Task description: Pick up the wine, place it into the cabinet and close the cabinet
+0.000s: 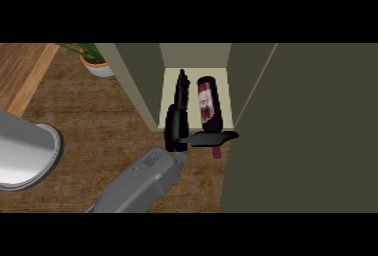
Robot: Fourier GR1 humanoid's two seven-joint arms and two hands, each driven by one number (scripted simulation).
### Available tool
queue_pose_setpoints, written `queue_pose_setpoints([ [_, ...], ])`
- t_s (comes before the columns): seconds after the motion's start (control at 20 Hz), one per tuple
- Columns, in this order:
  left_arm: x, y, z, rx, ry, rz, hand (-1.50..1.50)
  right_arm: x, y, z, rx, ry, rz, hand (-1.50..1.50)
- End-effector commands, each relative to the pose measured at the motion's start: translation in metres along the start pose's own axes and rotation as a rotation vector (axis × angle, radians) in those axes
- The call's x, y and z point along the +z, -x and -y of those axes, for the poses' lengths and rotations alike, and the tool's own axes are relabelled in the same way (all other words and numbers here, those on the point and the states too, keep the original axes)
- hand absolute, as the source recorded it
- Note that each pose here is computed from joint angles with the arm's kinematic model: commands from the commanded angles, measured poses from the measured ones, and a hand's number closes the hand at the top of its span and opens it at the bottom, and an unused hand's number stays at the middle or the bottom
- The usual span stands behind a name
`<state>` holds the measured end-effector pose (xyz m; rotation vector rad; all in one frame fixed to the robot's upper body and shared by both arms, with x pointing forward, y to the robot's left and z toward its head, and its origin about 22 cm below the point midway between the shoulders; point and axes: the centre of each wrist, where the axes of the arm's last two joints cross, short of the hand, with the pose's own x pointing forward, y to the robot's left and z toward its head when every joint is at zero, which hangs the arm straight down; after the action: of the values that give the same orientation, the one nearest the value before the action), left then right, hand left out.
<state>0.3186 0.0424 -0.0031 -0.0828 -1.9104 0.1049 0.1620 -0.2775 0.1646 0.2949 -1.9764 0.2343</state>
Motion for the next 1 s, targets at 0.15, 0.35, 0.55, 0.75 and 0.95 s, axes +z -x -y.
queue_pose_setpoints([
  [0.15,0.049,-0.03,-0.019,0.091,0.056,-0.013,-1.5,0.008,-0.01,0.002,0.004,0.019,0.0,-1.5],
  [0.35,0.078,-0.037,-0.044,0.103,0.062,0.011,-1.5,0.013,-0.014,-0.001,0.027,0.023,0.016,-1.5],
  [0.55,0.115,-0.06,-0.045,0.079,0.047,-0.014,1.5,0.019,-0.014,0.006,0.035,0.008,-0.016,-1.5],
  [0.75,0.125,-0.075,-0.064,0.068,0.027,-0.025,1.5,0.018,-0.02,0.02,0.092,-0.033,-0.026,-1.5],
  [0.95,0.138,-0.076,-0.104,0.038,0.129,-0.064,1.5,0.021,-0.008,0.017,0.159,-0.152,-0.106,1.5],
])
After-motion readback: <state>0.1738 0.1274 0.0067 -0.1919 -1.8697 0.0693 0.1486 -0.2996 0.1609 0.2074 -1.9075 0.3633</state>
